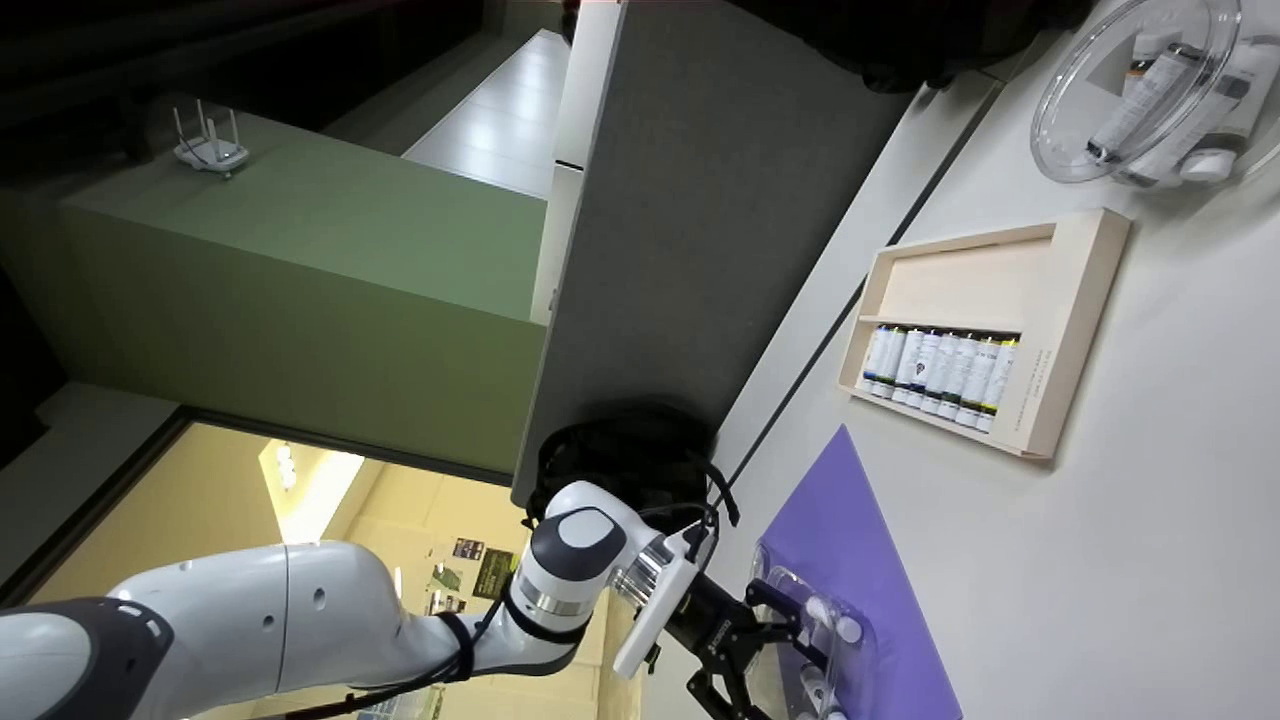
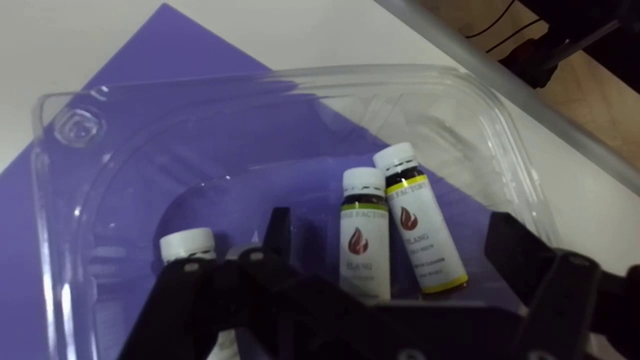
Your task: Take one bottle out of the box and put it on the mat
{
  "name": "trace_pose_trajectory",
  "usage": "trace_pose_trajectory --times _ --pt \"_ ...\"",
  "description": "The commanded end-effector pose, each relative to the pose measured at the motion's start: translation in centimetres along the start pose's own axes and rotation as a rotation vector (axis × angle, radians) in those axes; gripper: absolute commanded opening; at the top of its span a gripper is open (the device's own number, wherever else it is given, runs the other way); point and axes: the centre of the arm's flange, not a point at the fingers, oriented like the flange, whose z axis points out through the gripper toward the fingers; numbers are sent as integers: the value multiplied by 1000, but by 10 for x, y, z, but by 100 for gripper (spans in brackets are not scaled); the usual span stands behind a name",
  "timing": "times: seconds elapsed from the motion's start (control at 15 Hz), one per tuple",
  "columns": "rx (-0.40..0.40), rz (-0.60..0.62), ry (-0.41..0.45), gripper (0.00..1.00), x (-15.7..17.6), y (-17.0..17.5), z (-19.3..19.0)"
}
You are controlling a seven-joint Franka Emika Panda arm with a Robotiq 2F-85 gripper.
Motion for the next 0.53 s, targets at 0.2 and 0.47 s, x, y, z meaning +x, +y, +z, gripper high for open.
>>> trace_pose_trajectory --times 0.2,0.47 --pt "7 75 -35 53 6 10 11" --pt "1 82 -33 26 5 9 2"
